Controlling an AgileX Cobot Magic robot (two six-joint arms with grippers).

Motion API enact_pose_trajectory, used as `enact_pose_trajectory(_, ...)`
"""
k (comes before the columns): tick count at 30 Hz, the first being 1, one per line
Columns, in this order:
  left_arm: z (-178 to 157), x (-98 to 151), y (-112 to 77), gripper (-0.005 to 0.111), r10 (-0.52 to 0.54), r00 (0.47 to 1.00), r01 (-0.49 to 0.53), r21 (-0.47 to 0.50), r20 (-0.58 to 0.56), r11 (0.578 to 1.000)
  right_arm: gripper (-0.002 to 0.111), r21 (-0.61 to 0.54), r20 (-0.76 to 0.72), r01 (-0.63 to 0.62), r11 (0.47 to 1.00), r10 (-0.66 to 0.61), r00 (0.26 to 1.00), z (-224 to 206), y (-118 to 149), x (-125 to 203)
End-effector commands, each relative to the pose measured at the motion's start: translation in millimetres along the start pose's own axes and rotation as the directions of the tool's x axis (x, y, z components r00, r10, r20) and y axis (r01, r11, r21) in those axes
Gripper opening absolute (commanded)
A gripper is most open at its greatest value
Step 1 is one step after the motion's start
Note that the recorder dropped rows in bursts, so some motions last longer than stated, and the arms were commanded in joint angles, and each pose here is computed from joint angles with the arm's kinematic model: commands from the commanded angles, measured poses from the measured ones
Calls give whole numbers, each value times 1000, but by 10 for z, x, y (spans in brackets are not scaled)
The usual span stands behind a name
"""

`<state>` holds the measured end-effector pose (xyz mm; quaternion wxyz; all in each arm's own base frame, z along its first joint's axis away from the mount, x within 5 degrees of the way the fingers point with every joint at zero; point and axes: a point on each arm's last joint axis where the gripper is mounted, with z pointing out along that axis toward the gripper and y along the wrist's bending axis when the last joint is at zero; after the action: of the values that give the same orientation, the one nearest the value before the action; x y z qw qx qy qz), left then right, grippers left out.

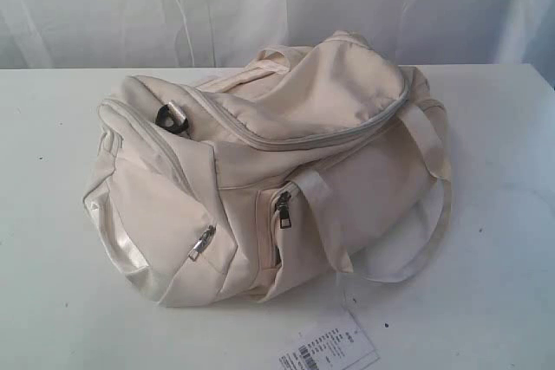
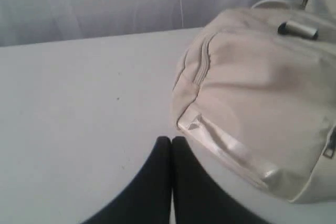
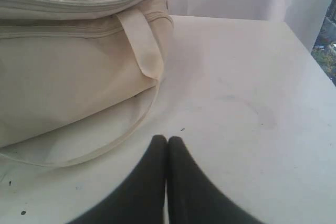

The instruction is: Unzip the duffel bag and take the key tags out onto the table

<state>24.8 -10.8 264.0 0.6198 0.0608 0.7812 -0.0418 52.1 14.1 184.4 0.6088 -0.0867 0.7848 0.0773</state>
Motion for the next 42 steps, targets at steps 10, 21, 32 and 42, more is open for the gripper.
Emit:
enact_pose_trajectory(10,-379,-491,-30,0,16,984,-16,1,177,1000,0,4,3,4,1000,-4,1000,2,-3,13)
enact_pose_trajectory(21,-379,-491,-30,0,16,984,-16,1,177,1000,0,4,3,4,1000,-4,1000,2,-3,13)
enact_pose_trajectory(32,-379,-491,-30,0,16,984,-16,1,177,1000,0,7,2,27,1000,-27,1000,2,-5,13)
enact_pose_trajectory(42,-380,-493,-32,0,13,984,-13,3,180,1000,0,27,27,73,997,-74,997,1,-22,-11)
